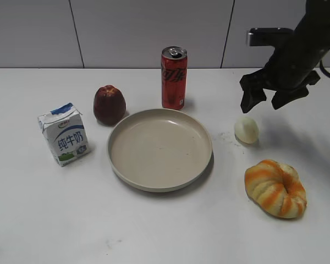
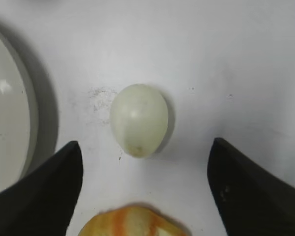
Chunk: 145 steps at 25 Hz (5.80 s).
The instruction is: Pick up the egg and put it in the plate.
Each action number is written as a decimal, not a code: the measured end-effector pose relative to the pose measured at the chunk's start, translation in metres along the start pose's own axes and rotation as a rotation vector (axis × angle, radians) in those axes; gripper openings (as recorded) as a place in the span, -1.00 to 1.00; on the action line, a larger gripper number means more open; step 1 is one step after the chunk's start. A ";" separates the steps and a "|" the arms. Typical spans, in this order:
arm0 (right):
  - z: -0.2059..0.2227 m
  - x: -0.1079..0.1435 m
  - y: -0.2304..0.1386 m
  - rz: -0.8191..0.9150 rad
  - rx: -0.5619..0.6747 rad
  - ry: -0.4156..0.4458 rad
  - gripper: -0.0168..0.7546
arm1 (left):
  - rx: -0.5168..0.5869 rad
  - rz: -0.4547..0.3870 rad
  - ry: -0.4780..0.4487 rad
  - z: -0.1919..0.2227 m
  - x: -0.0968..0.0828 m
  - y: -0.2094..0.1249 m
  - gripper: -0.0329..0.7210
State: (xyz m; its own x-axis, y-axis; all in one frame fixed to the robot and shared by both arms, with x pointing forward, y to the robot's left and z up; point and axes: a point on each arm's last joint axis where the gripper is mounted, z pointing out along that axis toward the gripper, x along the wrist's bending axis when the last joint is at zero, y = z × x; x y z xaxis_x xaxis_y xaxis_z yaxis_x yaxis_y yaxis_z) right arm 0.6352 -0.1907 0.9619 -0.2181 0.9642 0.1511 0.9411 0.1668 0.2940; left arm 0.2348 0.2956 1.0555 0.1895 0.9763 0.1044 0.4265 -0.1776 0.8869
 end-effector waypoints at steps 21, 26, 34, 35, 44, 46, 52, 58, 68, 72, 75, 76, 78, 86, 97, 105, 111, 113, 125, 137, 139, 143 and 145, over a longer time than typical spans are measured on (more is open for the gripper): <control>0.051 -0.003 0.009 0.041 0.127 0.037 0.23 | 0.000 0.000 0.000 0.000 0.000 0.000 -0.28; 0.018 0.013 0.030 -0.002 0.181 0.078 0.23 | 0.000 0.000 0.000 0.000 0.000 0.000 -0.28; -0.012 0.098 0.041 -0.177 0.143 0.170 0.23 | 0.000 0.000 0.000 0.000 0.000 0.000 -0.28; -0.011 0.112 0.037 -0.209 0.148 0.173 0.23 | 0.000 0.000 0.000 0.000 0.000 0.000 -0.28; 0.041 0.176 0.008 -0.393 0.197 0.126 0.23 | 0.000 0.000 0.000 0.000 0.000 0.000 -0.28; 0.057 0.177 0.003 -0.388 0.226 0.116 0.23 | 0.000 0.000 0.000 0.000 0.000 0.000 -0.28; 0.075 0.175 0.001 -0.375 0.238 0.086 0.50 | 0.000 0.000 0.000 0.000 0.000 0.000 -0.28; 0.074 0.174 0.001 -0.377 0.239 0.074 0.66 | 0.000 0.000 0.000 0.000 0.000 0.000 -0.28; -0.048 0.160 0.028 -0.375 0.038 0.067 0.66 | 0.000 0.000 0.000 0.000 0.000 0.000 -0.28; -0.103 0.111 0.030 -0.289 -0.045 0.000 0.66 | 0.000 0.000 0.000 0.000 0.000 0.000 -0.28; -0.131 0.066 0.015 -0.187 -0.054 -0.065 0.67 | 0.000 0.000 0.000 0.000 0.000 0.000 -0.28; -0.136 0.050 0.007 -0.162 -0.044 -0.094 0.67 | 0.000 0.000 0.000 0.000 0.000 0.000 -0.28; -0.149 0.030 -0.015 -0.112 -0.032 -0.139 0.67 | 0.000 0.000 0.000 0.000 0.000 0.000 -0.28; -0.186 0.007 -0.119 -0.007 -0.022 -0.229 0.67 | 0.000 0.000 0.000 0.000 0.000 0.000 -0.28; -0.218 -0.003 -0.269 0.003 -0.308 -0.196 0.67 | 0.000 0.000 0.000 0.000 0.000 0.000 -0.28; -0.206 -0.008 -0.333 -0.097 -0.474 -0.172 0.62 | 0.000 0.000 0.000 0.000 0.000 0.000 -0.28; -0.204 -0.007 -0.336 -0.117 -0.533 -0.159 0.58 | 0.000 0.000 0.000 0.000 0.000 0.000 -0.28; -0.201 -0.007 -0.335 -0.122 -0.547 -0.156 0.58 | 0.000 0.000 0.000 0.000 0.000 0.000 -0.28; -0.199 -0.005 -0.333 -0.136 -0.563 -0.137 0.57 | 0.000 0.000 0.000 0.000 0.000 0.000 -0.28; -0.201 -0.005 -0.335 -0.137 -0.581 -0.139 0.57 | 0.000 0.000 0.000 0.000 0.000 0.000 -0.28; -0.202 -0.006 -0.338 -0.123 -0.602 -0.148 0.57 | 0.000 0.000 0.000 0.000 0.000 0.000 -0.28; -0.207 -0.008 -0.347 -0.050 -0.667 -0.201 0.57 | 0.000 0.000 0.000 0.000 0.000 0.000 -0.28; -0.209 -0.008 -0.352 -0.010 -0.704 -0.233 0.57 | 0.000 0.000 0.000 0.000 0.000 0.000 -0.28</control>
State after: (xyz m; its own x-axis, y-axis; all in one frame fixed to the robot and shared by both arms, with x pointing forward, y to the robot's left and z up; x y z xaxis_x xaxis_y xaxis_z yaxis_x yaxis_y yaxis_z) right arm 0.2520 -0.3000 1.0542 -0.0919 0.9951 -0.0359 0.5342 0.0797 0.8416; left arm 0.2348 0.2956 1.0555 0.1895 0.9763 0.1044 0.4265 -0.1776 0.8869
